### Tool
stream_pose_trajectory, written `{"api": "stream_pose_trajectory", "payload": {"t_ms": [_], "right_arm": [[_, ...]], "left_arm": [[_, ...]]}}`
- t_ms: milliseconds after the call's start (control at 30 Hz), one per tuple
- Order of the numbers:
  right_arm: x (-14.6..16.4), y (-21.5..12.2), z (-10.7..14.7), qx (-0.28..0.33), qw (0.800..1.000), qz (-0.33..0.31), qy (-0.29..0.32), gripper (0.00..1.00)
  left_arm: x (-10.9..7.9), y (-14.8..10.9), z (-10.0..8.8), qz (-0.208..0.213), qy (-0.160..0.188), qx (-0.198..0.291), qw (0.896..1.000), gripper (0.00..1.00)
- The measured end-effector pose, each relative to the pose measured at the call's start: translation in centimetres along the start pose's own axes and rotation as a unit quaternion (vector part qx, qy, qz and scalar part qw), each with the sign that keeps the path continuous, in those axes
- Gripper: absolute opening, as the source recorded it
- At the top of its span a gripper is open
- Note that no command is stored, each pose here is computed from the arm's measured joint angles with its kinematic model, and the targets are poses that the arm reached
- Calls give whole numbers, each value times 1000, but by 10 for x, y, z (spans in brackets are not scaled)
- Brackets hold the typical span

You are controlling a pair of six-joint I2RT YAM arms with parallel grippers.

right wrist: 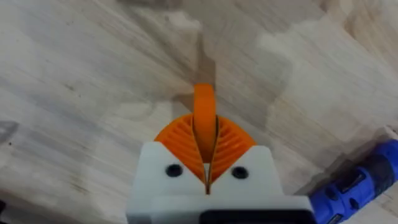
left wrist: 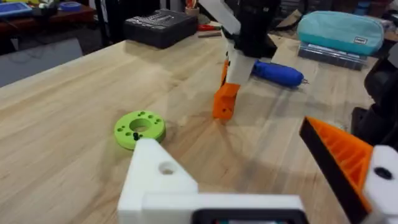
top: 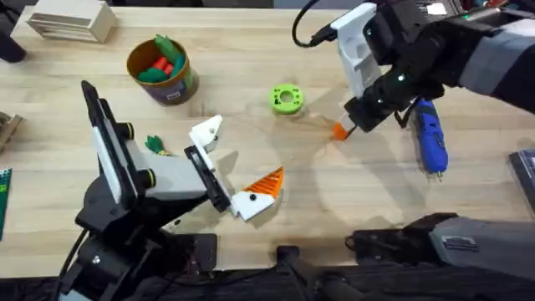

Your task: Pick up the gripper from the table and insert it into the empty holder that is missing its gripper. Then pick up a screw, insert it into the mounting hole, and use the screwdriver to tighten it. Finally, clean up the table by picking up the vegetable and placing it into the bucket.

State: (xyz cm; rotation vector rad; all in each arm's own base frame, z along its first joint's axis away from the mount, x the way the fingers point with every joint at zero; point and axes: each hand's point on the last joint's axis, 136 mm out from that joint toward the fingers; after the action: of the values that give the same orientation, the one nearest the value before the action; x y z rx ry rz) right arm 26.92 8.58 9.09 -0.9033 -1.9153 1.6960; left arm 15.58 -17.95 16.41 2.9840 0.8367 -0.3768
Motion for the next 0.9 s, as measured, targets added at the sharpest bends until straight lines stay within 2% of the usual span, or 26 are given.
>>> {"api": "stream_pose_trajectory", "payload": {"t_ms": [133, 167, 200, 333, 367, 400, 433, 567, 733, 833, 900], "right_arm": [[5, -4, 10, 17, 1000, -8, 0, 18], [5, -16, 10, 3, 1000, -1, 0, 18], [0, -42, 1, -46, 999, 20, 2, 18], [3, -82, -7, -135, 991, 17, 19, 18], [7, -107, -11, -205, 977, -17, 48, 18], [8, -114, -14, -227, 972, -32, 58, 18], [12, -123, -26, -295, 948, -92, 83, 18], [23, -112, -45, -348, 911, -187, 118, 17], [48, -93, -63, -338, 868, -322, 168, 17], [106, -90, -91, -268, 783, -534, 170, 17], [116, -86, -94, -243, 767, -567, 176, 17]], "left_arm": [[0, 0, 0, 0, 0, 0, 1000, 987], [0, 0, 0, 0, 0, 0, 1000, 987], [0, 0, 0, 1, 0, 0, 1000, 987], [0, 0, 0, 1, 0, 0, 1000, 987], [0, 0, 0, 1, 0, 0, 1000, 987], [0, 0, 0, 1, 0, 0, 1000, 987], [0, 0, 0, 1, 0, 0, 1000, 987], [0, 0, 0, 1, 0, 0, 1000, 987], [0, 0, 0, 1, 0, 0, 1000, 987], [0, 0, 0, 1, 0, 0, 1000, 987], [0, 0, 0, 1, 0, 0, 1000, 987]]}}
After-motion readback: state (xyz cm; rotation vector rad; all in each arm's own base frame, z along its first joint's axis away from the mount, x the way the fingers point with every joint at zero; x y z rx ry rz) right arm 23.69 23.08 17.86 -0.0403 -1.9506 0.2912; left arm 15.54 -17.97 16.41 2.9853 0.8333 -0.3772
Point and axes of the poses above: each hand's point on the last joint's axis, 136 mm out from that joint toward the fingers, its own y axis out along the fingers, its own x axis along the line the jaws close on, z = x × y, and after that the axes turned 10 degrees about -y, right-handed
